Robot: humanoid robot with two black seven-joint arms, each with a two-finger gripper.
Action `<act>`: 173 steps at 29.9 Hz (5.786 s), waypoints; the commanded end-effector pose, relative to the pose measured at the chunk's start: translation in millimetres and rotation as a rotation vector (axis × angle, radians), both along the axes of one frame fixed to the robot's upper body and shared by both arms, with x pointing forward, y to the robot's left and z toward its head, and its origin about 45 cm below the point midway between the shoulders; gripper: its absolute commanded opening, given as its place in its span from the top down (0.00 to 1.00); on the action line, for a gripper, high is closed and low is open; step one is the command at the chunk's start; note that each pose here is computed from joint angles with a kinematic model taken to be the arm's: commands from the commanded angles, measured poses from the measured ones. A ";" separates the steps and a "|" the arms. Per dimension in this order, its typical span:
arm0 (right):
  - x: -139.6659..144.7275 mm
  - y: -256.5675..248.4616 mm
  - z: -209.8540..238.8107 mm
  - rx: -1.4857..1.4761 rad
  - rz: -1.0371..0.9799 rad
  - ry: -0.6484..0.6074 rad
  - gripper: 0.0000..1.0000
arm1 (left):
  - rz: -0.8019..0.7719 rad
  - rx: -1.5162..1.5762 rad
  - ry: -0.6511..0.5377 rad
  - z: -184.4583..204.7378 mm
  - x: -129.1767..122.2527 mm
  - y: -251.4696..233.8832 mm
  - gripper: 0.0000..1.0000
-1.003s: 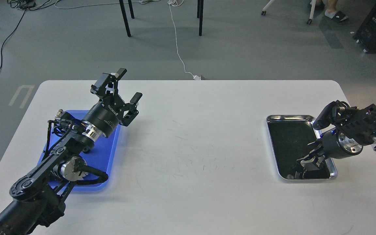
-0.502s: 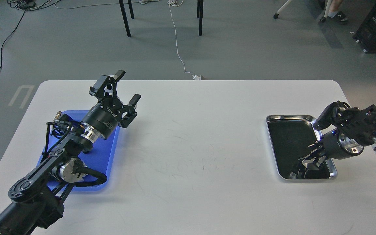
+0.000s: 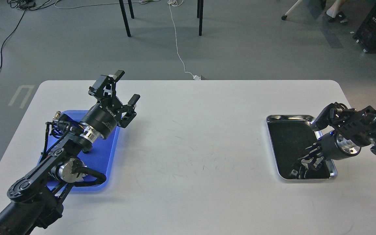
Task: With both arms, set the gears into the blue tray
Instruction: 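Grasp a second small black gear with the right gripper, then carry the second gear with the right gripper toward the table center, then release the gear on the table and retract the right arm, then reach the left gripper toward the second black gear, then close the left gripper on the second black gear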
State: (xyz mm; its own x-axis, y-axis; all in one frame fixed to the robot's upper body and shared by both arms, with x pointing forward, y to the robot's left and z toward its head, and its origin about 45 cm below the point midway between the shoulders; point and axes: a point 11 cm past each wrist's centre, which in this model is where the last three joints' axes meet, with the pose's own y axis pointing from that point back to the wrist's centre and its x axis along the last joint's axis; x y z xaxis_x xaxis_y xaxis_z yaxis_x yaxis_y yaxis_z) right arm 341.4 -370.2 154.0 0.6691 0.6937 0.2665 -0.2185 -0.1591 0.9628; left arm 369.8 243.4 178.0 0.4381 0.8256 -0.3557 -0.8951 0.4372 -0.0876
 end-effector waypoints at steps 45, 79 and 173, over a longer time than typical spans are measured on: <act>50.5 153.9 60.4 0.268 0.190 -0.088 0.86 | -0.002 -0.001 -0.011 4.2 0.4 0.3 0.02; 21.4 295.7 -5.8 0.271 0.384 0.046 0.85 | 0.043 0.032 -0.010 5.3 -1.5 29.1 0.02; -6.2 -29.7 -14.9 1.905 -1.747 0.242 0.05 | -1.211 1.645 -0.991 -57.5 -33.8 -132.2 0.24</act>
State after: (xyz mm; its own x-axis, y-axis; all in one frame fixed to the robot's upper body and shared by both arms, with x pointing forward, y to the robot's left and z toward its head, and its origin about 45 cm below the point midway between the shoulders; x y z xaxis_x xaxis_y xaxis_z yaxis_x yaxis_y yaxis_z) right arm 335.3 -399.0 139.6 0.1975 -0.8614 -0.4680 -0.9419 -0.2991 0.1530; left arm 338.8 111.6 124.4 0.3504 -0.6054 0.7146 -0.1715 0.7087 0.6844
